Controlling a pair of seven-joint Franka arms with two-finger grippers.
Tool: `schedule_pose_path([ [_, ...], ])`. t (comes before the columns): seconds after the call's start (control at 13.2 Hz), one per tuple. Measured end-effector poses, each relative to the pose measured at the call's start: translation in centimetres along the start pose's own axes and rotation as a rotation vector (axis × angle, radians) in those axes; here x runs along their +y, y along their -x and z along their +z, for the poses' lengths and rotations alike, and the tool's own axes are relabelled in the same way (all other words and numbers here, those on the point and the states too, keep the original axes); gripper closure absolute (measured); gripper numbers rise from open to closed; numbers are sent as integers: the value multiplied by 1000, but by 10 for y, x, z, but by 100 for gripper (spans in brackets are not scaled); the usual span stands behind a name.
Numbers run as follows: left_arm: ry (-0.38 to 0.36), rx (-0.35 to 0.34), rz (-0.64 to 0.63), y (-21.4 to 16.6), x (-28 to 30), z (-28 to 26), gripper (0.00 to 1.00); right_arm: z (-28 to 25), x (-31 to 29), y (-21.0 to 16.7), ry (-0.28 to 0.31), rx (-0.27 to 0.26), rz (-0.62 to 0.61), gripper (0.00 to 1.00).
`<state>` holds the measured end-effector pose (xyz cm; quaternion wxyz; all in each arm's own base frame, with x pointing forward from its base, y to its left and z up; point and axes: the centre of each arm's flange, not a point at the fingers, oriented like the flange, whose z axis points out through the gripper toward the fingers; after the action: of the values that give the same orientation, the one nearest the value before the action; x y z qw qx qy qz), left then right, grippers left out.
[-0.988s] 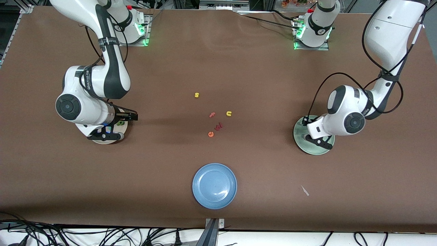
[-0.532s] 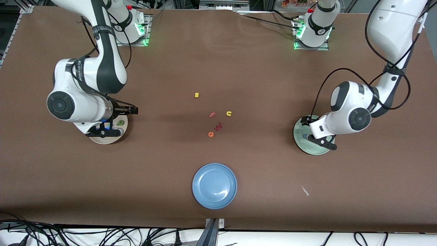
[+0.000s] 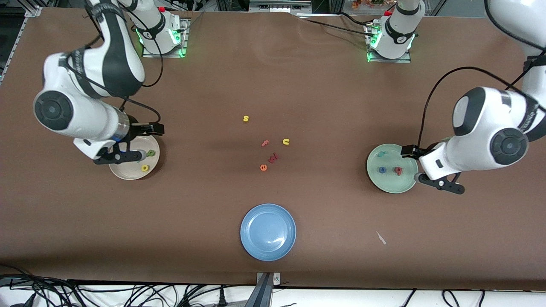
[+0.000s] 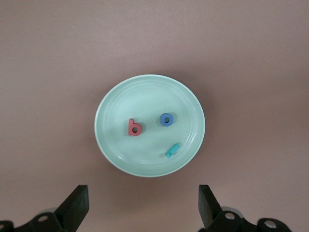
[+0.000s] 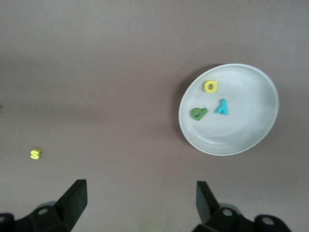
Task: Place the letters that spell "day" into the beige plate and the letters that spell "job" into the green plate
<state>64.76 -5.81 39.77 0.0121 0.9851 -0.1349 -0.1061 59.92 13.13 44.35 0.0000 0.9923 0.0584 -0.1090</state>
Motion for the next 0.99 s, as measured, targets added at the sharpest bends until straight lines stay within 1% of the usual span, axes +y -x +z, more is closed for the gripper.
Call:
schedule_pose_path([
  [0.15, -22, 28, -2, 14, 8, -38, 0, -35, 19, 17, 7, 50, 3, 0],
  [0.23, -35, 43, -3, 23, 13, -58, 0, -52, 27, 27, 6, 67, 8, 0],
  [0.38, -57, 70, -11, 40, 18, -95, 0, -77, 44, 49, -1, 72, 22, 0],
  [0.53, -63, 76, -19, 51, 19, -124, 0, -92, 58, 63, 13, 74, 29, 0],
  [0.76, -55, 103, -25, 57, 19, -150, 0, -102, 68, 71, 26, 89, 31, 0],
  [0.99, -44, 110, -33, 68, 18, -179, 0, -108, 74, 77, 27, 89, -3, 0],
])
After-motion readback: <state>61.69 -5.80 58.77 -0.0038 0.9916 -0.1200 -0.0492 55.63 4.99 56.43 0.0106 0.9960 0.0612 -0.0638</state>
